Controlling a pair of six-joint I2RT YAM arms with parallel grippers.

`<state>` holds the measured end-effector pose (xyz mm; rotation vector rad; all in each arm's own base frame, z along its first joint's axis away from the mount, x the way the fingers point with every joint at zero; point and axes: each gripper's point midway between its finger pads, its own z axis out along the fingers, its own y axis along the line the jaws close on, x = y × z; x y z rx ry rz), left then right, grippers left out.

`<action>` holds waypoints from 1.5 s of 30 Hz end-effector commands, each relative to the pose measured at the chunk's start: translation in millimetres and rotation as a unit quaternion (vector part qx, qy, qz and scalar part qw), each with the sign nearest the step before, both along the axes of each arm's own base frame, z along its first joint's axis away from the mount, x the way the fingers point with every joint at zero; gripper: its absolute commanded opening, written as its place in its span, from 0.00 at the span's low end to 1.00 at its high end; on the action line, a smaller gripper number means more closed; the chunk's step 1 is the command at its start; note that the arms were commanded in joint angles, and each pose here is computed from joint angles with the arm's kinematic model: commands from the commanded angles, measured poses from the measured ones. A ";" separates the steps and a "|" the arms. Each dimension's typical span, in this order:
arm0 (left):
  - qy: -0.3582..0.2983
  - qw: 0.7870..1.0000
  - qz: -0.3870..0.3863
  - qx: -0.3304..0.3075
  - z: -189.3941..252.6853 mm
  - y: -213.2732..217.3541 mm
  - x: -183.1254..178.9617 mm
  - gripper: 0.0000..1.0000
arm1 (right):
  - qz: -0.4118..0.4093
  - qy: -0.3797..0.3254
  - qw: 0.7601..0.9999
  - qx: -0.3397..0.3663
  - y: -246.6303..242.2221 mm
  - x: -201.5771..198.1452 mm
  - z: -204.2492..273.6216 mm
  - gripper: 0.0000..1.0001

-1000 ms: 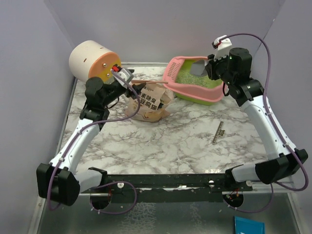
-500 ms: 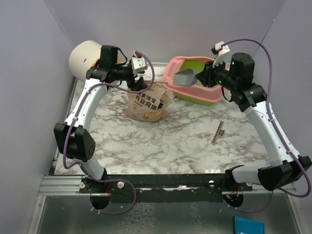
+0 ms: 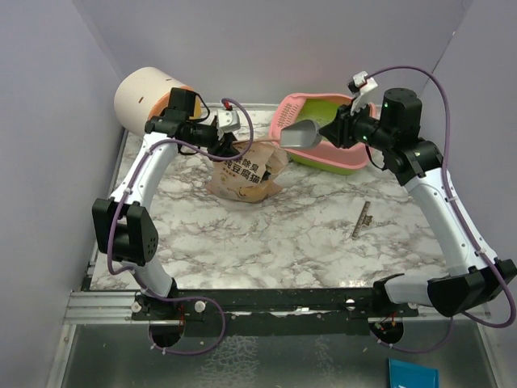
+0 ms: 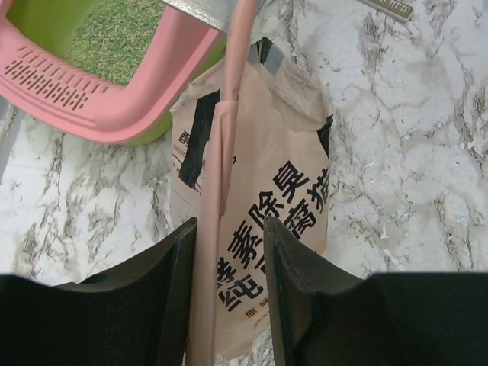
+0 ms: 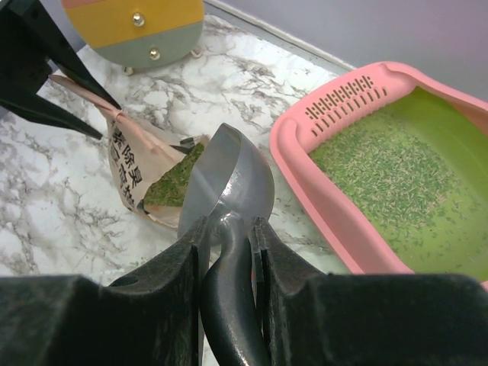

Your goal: Fill the litter box with clean litter

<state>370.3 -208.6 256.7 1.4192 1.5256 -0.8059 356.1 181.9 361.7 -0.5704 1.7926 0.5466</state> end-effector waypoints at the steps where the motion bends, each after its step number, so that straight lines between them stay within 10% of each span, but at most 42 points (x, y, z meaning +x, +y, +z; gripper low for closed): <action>1: 0.001 1.000 0.001 -0.008 -3.4 -5.3 1.0 0.37 | 0.036 0.029 0.999 0.011 12.6 -9.4 -7.8 0.01; 8: -0.013 0.999 0.042 -0.004 -5.8 -2.2 4.6 0.00 | 0.066 0.074 0.995 0.012 22.8 -12.3 -33.7 0.01; 45: -0.139 0.977 0.107 -0.122 27.7 2.2 -33.3 0.00 | 0.046 0.147 0.981 -0.120 108.1 22.8 -150.6 0.01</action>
